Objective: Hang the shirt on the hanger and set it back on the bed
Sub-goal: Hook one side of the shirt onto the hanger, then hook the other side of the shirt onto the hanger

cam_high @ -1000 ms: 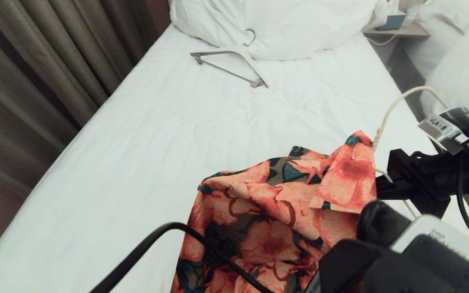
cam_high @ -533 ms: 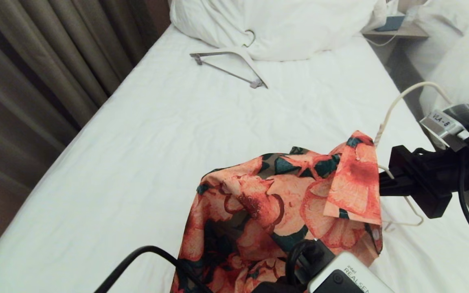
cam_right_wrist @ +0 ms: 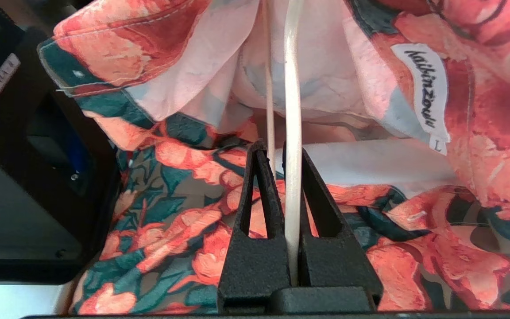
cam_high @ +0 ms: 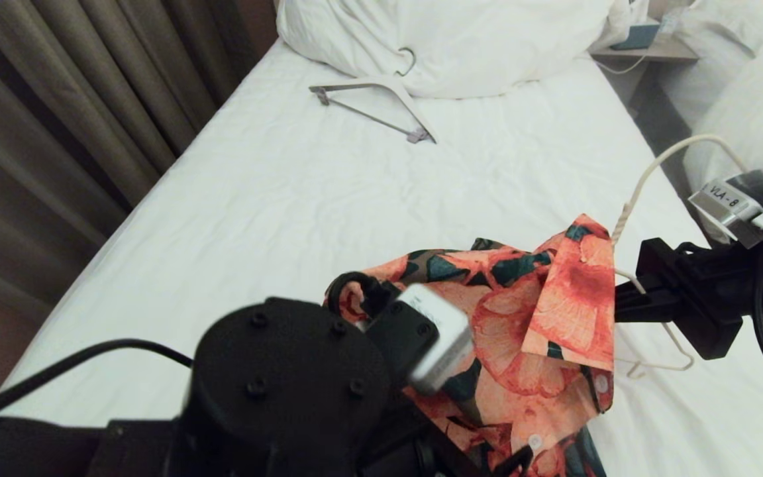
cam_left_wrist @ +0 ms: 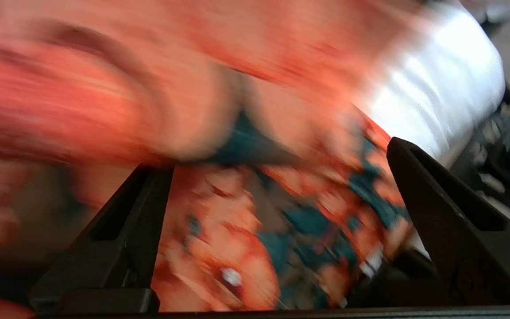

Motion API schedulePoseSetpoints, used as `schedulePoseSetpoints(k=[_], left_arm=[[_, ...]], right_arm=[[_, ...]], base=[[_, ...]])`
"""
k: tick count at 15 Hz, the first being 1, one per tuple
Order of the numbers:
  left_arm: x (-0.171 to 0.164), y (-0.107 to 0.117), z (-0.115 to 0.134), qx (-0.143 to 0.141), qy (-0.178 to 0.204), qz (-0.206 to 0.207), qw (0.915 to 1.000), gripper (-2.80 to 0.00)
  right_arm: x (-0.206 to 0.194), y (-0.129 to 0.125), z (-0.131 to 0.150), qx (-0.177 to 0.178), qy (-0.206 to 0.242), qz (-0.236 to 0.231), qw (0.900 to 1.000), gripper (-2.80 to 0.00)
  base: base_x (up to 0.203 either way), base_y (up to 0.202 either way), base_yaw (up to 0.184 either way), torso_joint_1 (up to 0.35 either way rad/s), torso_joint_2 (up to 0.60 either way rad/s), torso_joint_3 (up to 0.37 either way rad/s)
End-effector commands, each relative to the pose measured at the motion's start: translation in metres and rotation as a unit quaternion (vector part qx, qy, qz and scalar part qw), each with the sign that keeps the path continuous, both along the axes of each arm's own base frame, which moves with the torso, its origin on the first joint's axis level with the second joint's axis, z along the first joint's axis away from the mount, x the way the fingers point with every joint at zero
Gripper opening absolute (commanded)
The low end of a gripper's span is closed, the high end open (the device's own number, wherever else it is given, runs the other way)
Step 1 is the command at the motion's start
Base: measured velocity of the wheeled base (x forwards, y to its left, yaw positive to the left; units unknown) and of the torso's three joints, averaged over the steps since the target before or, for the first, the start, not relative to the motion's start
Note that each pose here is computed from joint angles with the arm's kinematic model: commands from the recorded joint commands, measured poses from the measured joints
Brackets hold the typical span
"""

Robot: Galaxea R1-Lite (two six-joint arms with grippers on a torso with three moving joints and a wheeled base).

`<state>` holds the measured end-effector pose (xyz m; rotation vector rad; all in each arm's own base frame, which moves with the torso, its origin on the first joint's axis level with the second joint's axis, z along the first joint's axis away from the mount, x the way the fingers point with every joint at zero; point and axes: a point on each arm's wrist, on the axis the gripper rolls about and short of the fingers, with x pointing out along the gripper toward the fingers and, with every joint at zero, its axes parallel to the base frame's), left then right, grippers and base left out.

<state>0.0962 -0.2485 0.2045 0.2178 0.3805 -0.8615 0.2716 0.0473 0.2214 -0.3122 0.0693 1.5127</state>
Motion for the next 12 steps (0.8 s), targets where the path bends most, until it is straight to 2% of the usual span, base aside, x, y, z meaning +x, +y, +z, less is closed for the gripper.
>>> schedulePoseSetpoints(k=[1,3,4,5,8,10,12], left_arm=[[0.02,0.01,0.008,-0.02,0.007,0.014,0.9997,0.0],[0.016,0.022,0.018,-0.036,0.001,0.016,0.9992,0.0],[0.01,0.033,0.021,-0.035,-0.001,0.019,0.9992,-1.96],[0.002,0.047,0.023,-0.032,-0.003,0.022,0.9993,-2.8],[-0.025,0.104,0.027,-0.026,-0.008,0.033,0.9991,-2.8],[-0.037,0.137,0.025,-0.017,-0.006,0.044,0.9989,-2.8],[-0.045,0.164,0.026,-0.021,-0.008,0.066,0.9976,-2.8]], right_arm=[[-0.007,0.0,0.004,0.003,-0.006,0.003,1.0,-2.8],[-0.012,-0.001,0.007,0.004,-0.007,0.002,1.0,-2.8],[-0.013,-0.003,0.005,0.004,-0.005,-0.002,1.0,-2.8],[-0.013,-0.005,0.004,0.003,-0.004,-0.006,1.0,-2.8],[-0.014,-0.01,0.006,0.004,-0.011,-0.015,1.0,-2.8],[-0.016,-0.003,0.005,0.004,-0.008,0.0,1.0,-2.8],[-0.021,0.01,0.005,0.004,-0.006,0.024,1.0,-2.8]], base=[[0.0,0.0,0.0,0.0,0.0,0.0],[0.0,0.0,0.0,0.0,0.0,0.0],[0.0,0.0,0.0,0.0,0.0,0.0],[0.0,0.0,0.0,0.0,0.0,0.0],[0.0,0.0,0.0,0.0,0.0,0.0],[0.0,0.0,0.0,0.0,0.0,0.0],[0.0,0.0,0.0,0.0,0.0,0.0]])
